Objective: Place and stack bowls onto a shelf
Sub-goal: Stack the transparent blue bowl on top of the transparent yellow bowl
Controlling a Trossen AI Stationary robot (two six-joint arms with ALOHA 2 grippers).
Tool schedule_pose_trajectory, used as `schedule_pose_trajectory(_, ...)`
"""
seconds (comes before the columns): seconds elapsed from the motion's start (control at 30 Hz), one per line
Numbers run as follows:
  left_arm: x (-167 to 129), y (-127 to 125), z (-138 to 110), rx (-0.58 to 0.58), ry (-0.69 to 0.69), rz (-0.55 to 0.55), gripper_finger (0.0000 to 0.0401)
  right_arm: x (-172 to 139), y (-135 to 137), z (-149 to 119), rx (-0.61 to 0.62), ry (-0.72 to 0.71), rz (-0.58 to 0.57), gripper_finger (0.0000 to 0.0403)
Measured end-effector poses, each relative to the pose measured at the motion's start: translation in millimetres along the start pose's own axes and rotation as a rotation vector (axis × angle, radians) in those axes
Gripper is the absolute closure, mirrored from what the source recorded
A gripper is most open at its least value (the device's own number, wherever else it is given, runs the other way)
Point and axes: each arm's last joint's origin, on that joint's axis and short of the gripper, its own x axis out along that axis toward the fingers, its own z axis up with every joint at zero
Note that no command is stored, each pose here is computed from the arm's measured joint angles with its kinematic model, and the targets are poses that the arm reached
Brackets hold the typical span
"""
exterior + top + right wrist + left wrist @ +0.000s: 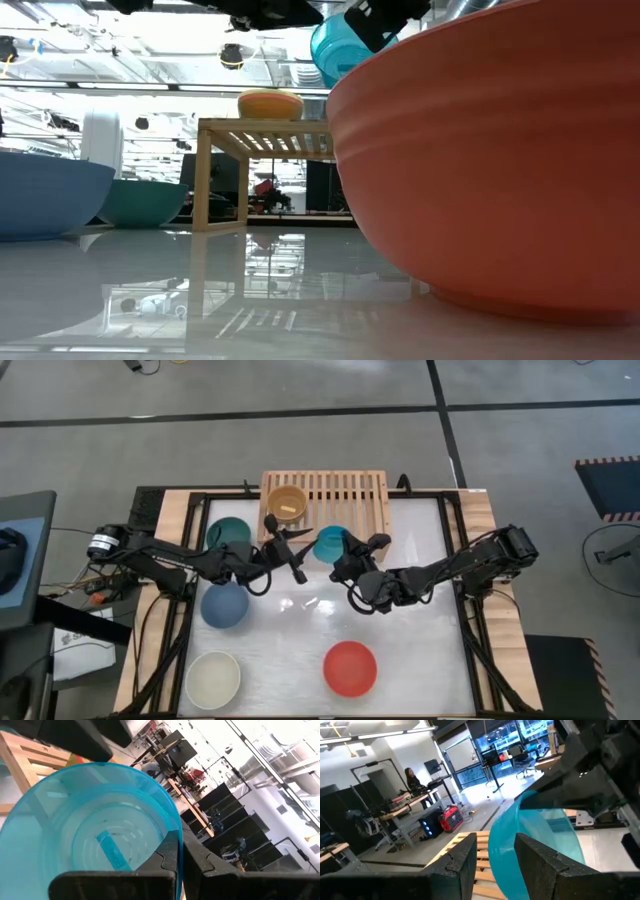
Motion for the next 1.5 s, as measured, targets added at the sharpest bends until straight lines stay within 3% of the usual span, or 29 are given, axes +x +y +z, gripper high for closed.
schedule_pose_trajectory(0.23, -3, -2, 3, -0.028, -0.030, -0.100, 0.0273, 1, -1, 0, -0.007, -0.002, 0.004, 0.0375)
schedule_pose_trajectory(0.43, -1, 3, -1, -0.001, 0.035, -0.006, 0.0274, -6, -4, 2, 0.004, -0.017, 0.016, 0.0375)
schedule_pose_trajectory(0.6, 2, 5, -5, -0.020, 0.030, -0.044, 0.0278, -10, -6, 4, 0.013, -0.045, 0.044, 0.0375)
schedule_pose_trajectory(0.7, 5, 7, -8, -0.020, 0.040, -0.050, 0.0299, -10, -6, 4, 0.011, -0.048, 0.049, 0.0375)
schedule_pose_trajectory(0.93, 6, 10, -9, -0.026, 0.053, -0.017, 0.0391, -8, -7, 5, -0.012, -0.051, 0.050, 0.0361)
schedule_pose_trajectory(1.1, 8, 13, -11, 0.014, 0.093, 0.062, 0.0400, -6, -7, 6, 0.033, -0.083, 0.091, 0.0322)
schedule_pose_trajectory(1.3, 24, 32, 8, 0.098, 0.199, 0.167, 0.0401, 1, -17, 16, 0.125, -0.086, 0.067, 0.0231)
schedule_pose_trajectory(1.5, 43, 75, 39, 0.126, 0.394, 0.223, 0.0401, 19, -59, 18, 0.267, -0.037, -0.011, 0.0165)
